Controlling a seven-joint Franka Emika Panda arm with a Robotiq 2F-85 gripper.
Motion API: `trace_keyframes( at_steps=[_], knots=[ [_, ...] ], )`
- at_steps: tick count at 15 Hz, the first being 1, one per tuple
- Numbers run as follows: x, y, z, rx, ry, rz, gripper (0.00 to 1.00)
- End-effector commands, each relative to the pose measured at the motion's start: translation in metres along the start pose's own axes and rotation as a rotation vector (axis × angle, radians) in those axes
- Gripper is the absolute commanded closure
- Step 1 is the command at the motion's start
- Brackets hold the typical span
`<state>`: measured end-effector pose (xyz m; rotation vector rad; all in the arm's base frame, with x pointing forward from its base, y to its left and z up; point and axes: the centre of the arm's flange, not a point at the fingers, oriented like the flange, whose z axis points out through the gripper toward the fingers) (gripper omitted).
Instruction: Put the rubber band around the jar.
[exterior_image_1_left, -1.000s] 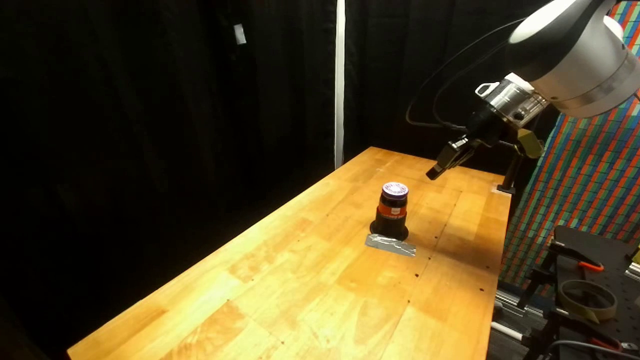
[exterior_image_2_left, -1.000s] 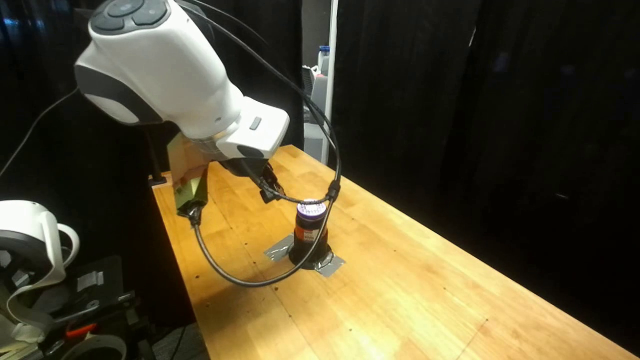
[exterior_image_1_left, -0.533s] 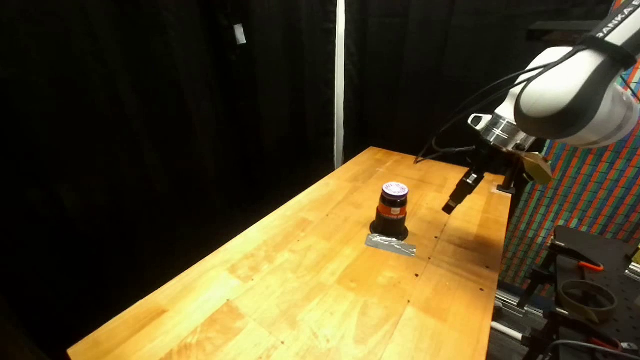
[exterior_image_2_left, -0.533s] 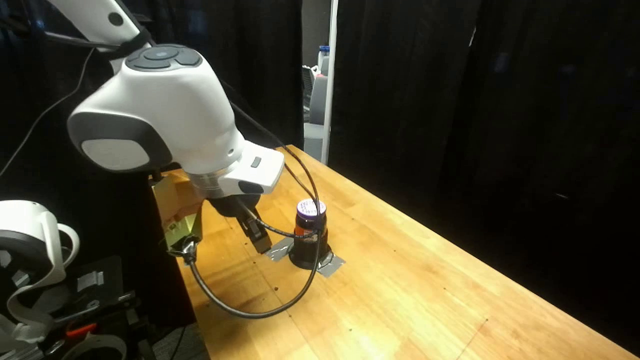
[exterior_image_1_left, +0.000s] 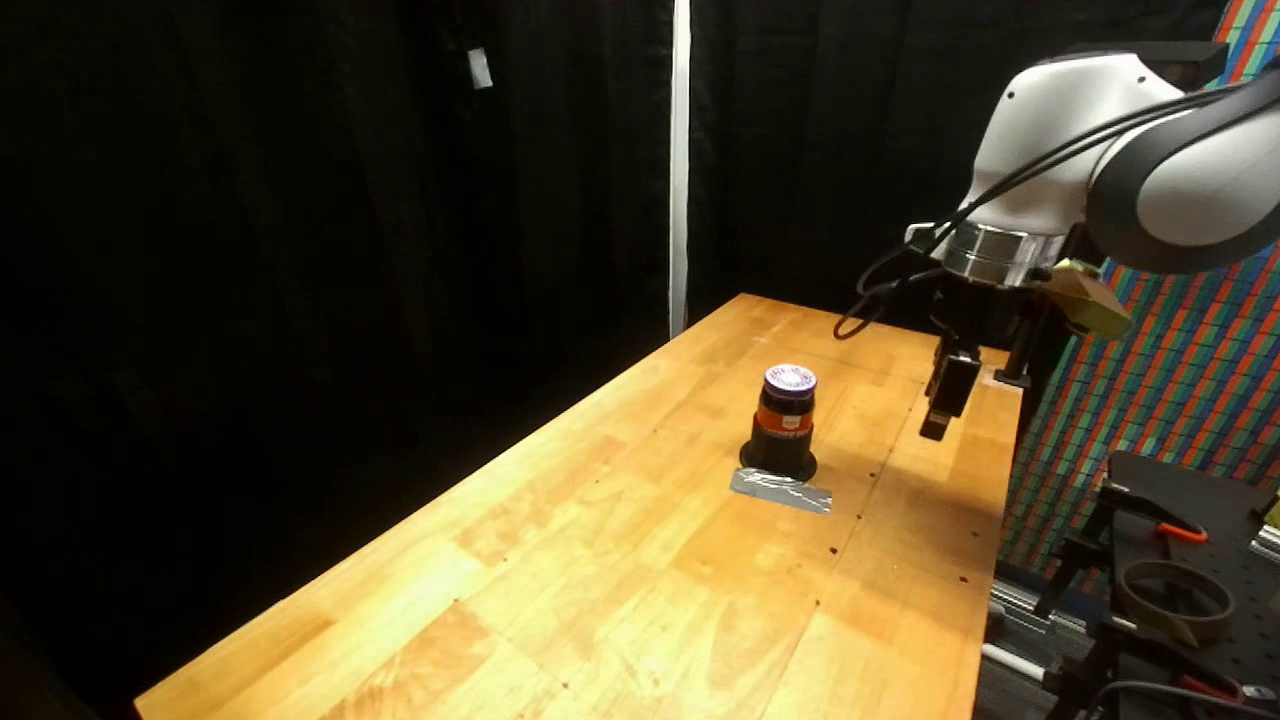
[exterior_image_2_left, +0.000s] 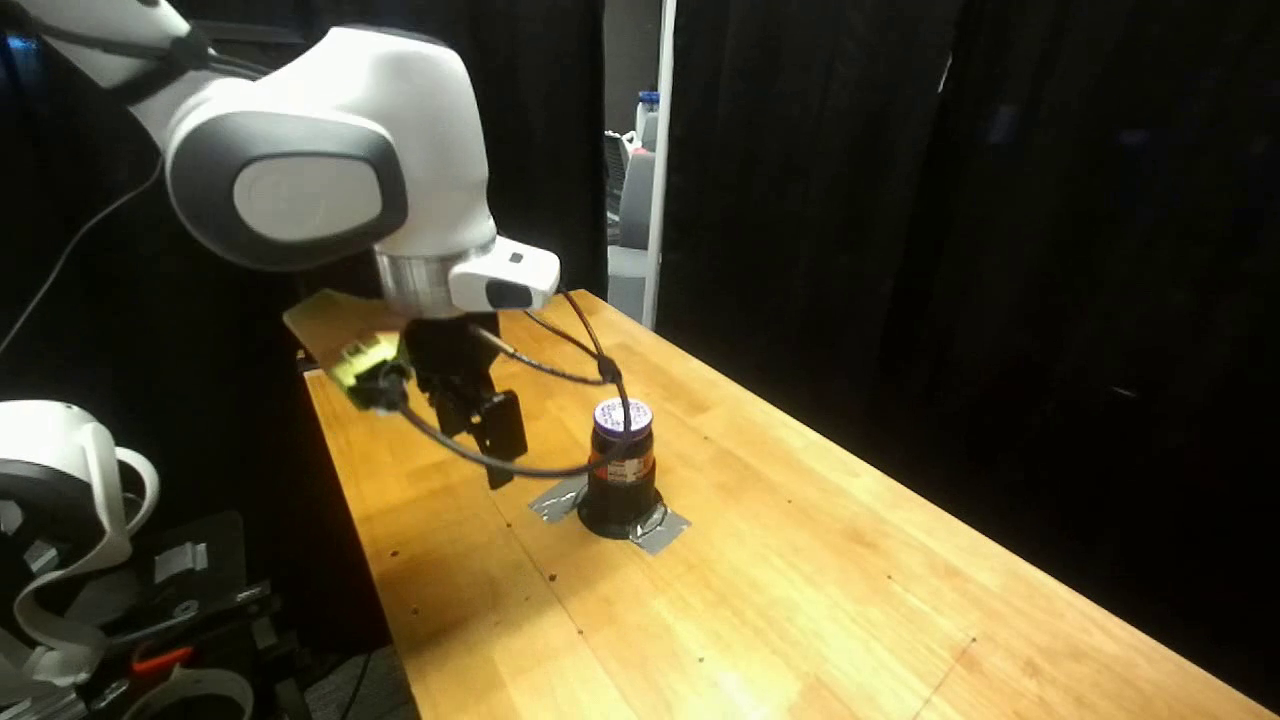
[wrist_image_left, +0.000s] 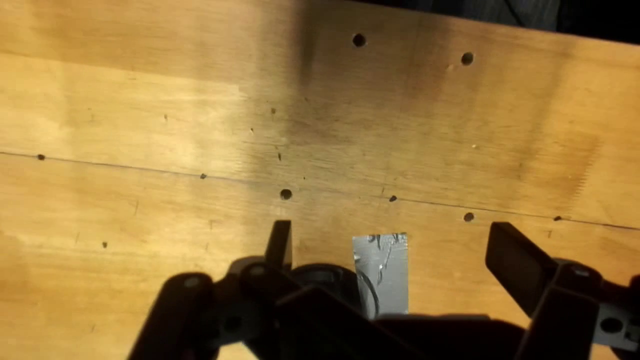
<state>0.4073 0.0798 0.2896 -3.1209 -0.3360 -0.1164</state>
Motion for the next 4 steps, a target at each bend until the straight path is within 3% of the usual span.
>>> trace_keyframes(
  at_steps=[1, 2, 3, 4],
  knots=[
    [0.031, -0.04, -0.082, -0.035, -0.036, -0.024, 0.0],
    [0.038, -0.053, -0.102, -0.028, -0.061, -0.027, 0.0],
    [0.019, -0.037, -0.057, -0.024, -0.036, -0.027, 0.0],
    [0.023, -0.048, -0.074, -0.024, -0.044, -0.033, 0.0]
  ],
)
